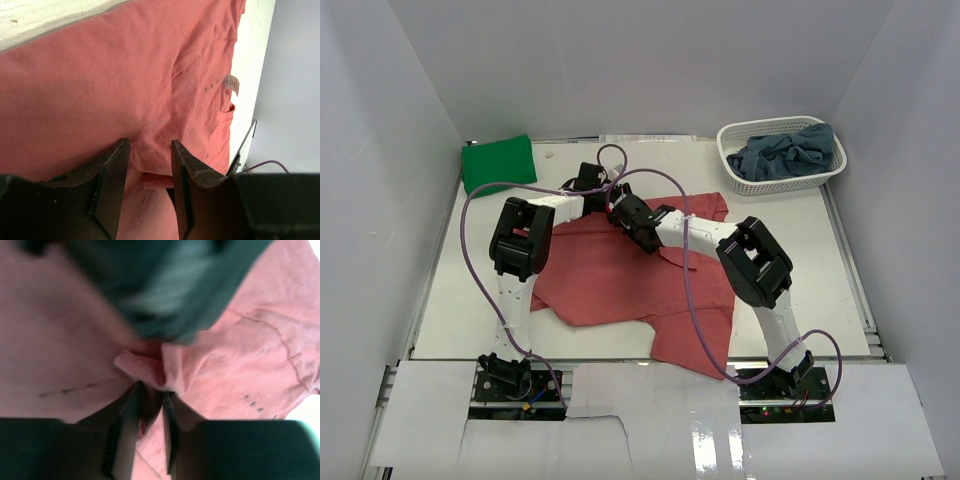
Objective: Fold and stack the t-shirts
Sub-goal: Fold the flattened tshirt in 1/3 of the way
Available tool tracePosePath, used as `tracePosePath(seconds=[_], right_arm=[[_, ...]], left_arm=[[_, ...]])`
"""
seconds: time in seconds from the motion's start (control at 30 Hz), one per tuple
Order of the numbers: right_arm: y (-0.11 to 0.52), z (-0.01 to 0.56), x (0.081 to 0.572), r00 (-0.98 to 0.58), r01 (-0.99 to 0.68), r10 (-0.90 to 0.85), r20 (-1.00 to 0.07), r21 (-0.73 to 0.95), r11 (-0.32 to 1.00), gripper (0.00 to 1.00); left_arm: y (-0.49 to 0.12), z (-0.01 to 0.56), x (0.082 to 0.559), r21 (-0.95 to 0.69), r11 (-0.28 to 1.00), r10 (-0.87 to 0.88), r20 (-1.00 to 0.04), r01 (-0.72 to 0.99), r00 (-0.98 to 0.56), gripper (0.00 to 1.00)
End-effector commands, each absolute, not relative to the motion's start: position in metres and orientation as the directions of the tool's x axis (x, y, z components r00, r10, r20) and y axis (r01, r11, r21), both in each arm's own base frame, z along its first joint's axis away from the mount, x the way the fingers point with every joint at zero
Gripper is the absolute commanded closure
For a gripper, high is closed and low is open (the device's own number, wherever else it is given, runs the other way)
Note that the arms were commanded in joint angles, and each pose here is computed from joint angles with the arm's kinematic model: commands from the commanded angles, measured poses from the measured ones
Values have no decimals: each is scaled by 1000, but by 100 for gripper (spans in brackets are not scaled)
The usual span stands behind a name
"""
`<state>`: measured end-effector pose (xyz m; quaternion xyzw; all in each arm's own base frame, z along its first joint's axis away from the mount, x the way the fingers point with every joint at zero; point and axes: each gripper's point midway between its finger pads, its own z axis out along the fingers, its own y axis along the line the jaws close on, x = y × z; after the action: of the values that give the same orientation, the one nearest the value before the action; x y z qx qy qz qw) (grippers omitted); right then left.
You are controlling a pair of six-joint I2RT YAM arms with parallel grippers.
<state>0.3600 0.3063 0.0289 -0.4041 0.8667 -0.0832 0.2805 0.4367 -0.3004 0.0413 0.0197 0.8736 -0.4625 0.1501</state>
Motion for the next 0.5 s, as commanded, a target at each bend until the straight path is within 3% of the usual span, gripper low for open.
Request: tracePosePath(seconds=[0.0, 0.1, 0.47], right_arm=[[300, 32, 376, -541, -626, -721, -432, -366, 689, 76], [299, 40, 378, -544, -615, -708, -450, -361, 701, 92], [317, 55, 348, -569, -712, -710, -414, -183, 678, 92]], left_arm=[[-301, 51, 435, -802, 561, -84, -300, 204, -950, 50], [-301, 51, 434, -804, 559, -83, -297, 202, -951, 50], [-301, 55, 435, -805, 556, -88, -304, 207, -949, 50]])
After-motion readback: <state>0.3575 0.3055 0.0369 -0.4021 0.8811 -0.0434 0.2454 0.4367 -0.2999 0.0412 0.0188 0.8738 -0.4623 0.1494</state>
